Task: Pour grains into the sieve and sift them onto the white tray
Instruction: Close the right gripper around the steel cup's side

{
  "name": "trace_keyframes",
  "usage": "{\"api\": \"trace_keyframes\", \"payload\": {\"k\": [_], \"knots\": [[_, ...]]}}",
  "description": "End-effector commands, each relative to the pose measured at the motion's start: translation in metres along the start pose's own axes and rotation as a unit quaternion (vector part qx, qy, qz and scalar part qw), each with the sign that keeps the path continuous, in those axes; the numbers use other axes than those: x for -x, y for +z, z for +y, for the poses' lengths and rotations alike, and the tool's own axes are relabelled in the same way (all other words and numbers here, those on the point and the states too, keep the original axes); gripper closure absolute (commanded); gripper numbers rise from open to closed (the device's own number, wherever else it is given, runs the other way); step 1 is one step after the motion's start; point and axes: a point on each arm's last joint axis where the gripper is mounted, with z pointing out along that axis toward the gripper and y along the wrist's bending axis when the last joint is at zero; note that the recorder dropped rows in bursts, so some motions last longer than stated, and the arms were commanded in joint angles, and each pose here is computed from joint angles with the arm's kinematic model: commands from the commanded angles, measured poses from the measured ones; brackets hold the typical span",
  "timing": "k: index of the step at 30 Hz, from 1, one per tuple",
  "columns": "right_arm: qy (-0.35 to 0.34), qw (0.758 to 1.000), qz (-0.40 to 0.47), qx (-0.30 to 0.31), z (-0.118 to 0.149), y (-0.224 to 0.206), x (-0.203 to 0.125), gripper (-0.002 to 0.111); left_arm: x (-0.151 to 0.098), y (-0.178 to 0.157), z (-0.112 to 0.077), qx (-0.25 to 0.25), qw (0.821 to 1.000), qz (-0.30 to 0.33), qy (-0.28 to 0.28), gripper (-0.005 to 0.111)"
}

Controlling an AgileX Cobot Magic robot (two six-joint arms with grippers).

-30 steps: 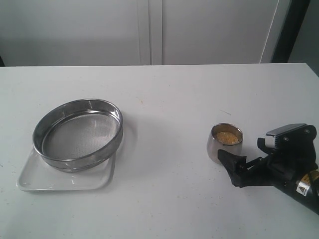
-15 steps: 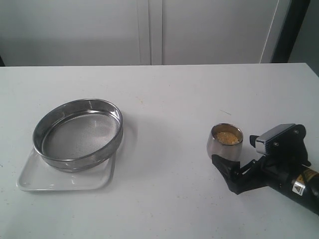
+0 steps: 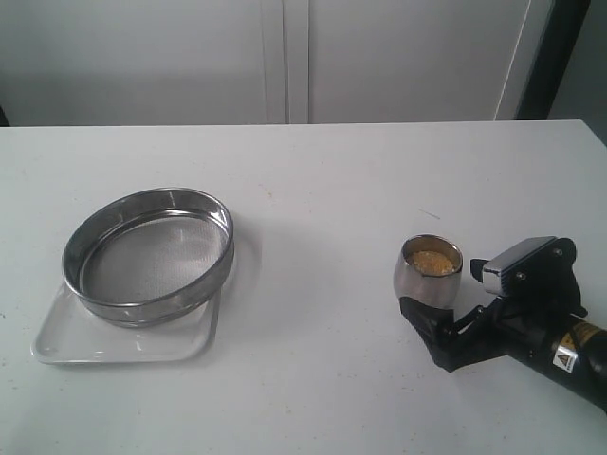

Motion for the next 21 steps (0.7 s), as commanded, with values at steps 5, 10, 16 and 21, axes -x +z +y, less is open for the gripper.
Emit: {"api": "trace_keyframes", "payload": {"k": [5,10,16,21], "knots": [[-0.008,1.0,-0.003,0.004,0.0,0.002,0.001,0.01,-0.001,0.0,0.0,-0.001,1.0,-0.001,-0.003,0.107],[-0.01,1.0,0.0,0.006,-0.001,0.003,0.001,0.01,-0.001,0.0,0.0,-0.001,1.0,-0.001,-0.003,0.107],[-0.005,1.0,0.008,0.009,-0.002,0.008,-0.004,0.01,-0.001,0.0,0.0,-0.001,1.0,-0.001,-0.003,0.107],[-0.002,1.0,0.015,0.017,-0.003,0.013,-0.01,0.01,-0.001,0.0,0.0,-0.001,1.0,-0.001,-0.003,0.107]]}}
